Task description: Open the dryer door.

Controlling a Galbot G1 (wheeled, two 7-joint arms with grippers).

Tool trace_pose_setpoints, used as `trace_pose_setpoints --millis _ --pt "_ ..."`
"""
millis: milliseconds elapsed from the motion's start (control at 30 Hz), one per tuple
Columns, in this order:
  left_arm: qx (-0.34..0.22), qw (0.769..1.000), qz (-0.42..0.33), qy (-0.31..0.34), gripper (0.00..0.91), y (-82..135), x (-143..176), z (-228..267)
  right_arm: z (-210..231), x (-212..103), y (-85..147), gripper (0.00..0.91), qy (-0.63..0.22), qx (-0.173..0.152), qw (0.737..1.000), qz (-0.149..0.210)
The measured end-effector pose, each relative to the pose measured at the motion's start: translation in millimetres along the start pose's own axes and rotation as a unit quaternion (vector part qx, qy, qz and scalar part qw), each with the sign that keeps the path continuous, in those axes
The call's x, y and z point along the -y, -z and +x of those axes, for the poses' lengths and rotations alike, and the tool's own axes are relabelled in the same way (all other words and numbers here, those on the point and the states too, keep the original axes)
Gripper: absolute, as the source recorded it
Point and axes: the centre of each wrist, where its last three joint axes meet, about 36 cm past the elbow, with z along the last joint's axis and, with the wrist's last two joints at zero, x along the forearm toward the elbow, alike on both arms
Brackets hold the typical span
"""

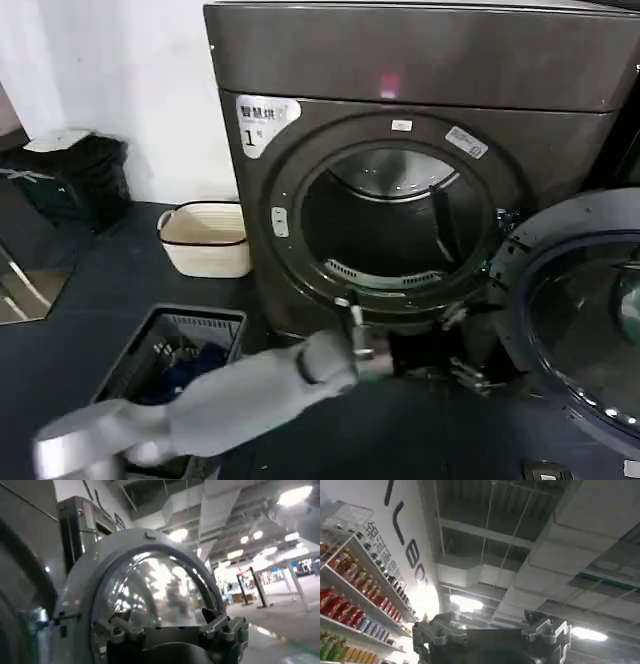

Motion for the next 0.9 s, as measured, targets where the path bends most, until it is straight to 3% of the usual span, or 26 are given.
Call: trace_pose_setpoints --millis 167,333,633,900 --pt "-0.04 0.999 -0.019 -0.006 0.907 16 1 40 -1 3 1 0.907 -0.003 0.004 1.0 0.002" --pt "-0.135 0.99 -0.048 0.006 0.907 38 2 91 -1 2 0 0.907 -0.002 0.003 1.0 0.002" --pt "-0.322 0.939 -0.073 0.098 0.907 76 3 182 -3 6 2 0.907 -0.008 0.01 1.0 0.014" --pt "-0.421 0.894 -0.064 0.139 0.907 106 7 242 -5 12 4 0.907 -0.016 0.015 1.0 0.019"
